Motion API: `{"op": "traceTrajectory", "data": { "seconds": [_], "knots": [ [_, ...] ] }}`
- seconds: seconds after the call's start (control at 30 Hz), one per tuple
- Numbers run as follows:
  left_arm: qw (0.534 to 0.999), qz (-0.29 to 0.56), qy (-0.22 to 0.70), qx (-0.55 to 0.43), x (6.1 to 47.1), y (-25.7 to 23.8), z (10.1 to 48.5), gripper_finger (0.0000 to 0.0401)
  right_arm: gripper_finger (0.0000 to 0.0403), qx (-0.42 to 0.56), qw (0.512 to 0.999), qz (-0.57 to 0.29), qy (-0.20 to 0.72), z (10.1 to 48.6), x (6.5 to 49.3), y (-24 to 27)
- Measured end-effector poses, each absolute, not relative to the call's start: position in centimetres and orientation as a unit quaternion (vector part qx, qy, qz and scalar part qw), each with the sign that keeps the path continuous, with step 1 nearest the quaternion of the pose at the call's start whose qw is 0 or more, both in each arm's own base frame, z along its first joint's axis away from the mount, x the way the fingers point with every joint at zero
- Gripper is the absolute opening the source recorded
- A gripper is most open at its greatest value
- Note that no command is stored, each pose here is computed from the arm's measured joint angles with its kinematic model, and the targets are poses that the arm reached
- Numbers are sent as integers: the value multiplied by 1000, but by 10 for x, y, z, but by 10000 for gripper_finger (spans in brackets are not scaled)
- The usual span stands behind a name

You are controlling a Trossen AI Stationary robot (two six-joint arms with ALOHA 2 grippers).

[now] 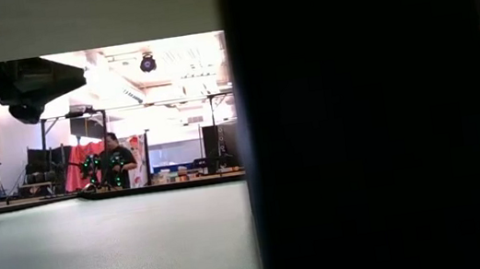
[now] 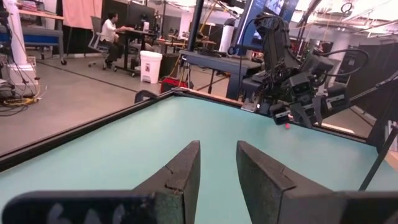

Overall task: Place coffee mugs
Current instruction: Return to Home Position

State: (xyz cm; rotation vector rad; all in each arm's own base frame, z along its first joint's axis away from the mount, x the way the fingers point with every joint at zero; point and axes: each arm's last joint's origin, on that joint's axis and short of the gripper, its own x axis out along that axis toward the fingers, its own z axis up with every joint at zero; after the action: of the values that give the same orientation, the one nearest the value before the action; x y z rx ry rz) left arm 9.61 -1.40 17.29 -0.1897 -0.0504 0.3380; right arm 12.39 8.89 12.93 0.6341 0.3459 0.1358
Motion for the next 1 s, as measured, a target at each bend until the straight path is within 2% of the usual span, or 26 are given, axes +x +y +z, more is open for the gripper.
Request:
{"op": "traceTrajectory", "data": {
  "seconds": [0.73,1.0],
  "knots": [
    [981,168,-23,-94,96,-14,173,87,68,311,933,67,168,130,124,89],
    [981,168,-23,-94,96,-14,173,87,68,317,934,81,141,140,115,82]
  ]
}}
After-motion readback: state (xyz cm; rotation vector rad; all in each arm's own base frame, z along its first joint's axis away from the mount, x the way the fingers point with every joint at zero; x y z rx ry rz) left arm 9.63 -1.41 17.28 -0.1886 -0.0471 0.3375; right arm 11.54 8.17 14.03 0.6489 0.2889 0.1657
